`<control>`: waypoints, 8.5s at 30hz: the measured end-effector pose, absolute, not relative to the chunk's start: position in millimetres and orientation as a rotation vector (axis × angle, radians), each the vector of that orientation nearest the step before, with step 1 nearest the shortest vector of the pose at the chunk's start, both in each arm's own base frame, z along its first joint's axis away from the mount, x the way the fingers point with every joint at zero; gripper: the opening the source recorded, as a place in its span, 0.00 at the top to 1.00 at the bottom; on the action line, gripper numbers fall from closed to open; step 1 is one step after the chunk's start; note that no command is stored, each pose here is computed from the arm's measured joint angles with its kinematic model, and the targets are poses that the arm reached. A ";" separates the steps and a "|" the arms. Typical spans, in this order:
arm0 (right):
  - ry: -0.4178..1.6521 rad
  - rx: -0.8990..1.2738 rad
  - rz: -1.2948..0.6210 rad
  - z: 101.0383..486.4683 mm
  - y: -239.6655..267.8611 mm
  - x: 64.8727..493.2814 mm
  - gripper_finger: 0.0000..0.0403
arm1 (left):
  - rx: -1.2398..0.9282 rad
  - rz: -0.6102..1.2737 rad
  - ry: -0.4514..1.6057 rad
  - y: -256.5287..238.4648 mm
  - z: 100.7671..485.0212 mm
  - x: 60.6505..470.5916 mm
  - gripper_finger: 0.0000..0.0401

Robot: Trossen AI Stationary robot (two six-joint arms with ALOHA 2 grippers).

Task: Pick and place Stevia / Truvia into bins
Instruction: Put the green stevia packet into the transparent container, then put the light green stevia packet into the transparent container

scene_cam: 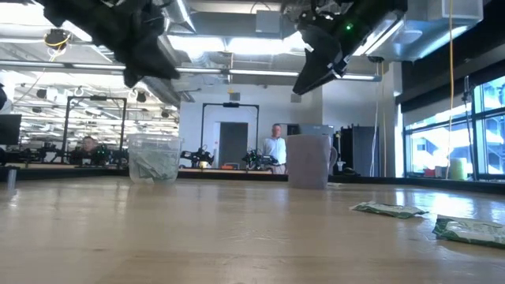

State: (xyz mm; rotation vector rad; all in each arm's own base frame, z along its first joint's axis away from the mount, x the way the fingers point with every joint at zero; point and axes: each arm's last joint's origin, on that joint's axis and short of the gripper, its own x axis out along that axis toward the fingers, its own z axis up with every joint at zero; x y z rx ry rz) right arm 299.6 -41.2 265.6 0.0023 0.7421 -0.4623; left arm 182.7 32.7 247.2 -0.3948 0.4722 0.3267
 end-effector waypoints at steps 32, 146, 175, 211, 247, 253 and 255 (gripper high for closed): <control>0.682 0.026 -0.463 296.3 -35.2 269.6 0.67 | -0.488 0.617 0.835 80.4 191.4 188.5 0.94; 0.870 0.865 -1.062 120.2 -189.4 241.8 0.88 | -0.189 0.431 0.237 47.2 264.0 149.2 0.84; 0.835 0.686 -1.025 168.8 -179.7 227.1 1.00 | -0.189 0.432 0.245 47.2 263.3 149.0 0.86; 1.028 0.772 -1.057 119.8 -175.6 236.3 0.84 | -0.198 0.434 0.244 47.2 263.3 149.0 0.83; 0.780 0.403 -0.873 232.0 -141.5 236.4 1.00 | -0.309 0.463 0.297 50.9 252.1 161.3 0.77; 0.628 0.193 -0.635 247.5 -100.3 271.5 1.00 | -0.346 0.457 0.259 58.4 244.1 187.7 0.74; 0.590 0.119 -0.556 248.4 -84.6 284.0 1.00 | -0.333 0.435 0.228 60.9 242.6 197.6 0.73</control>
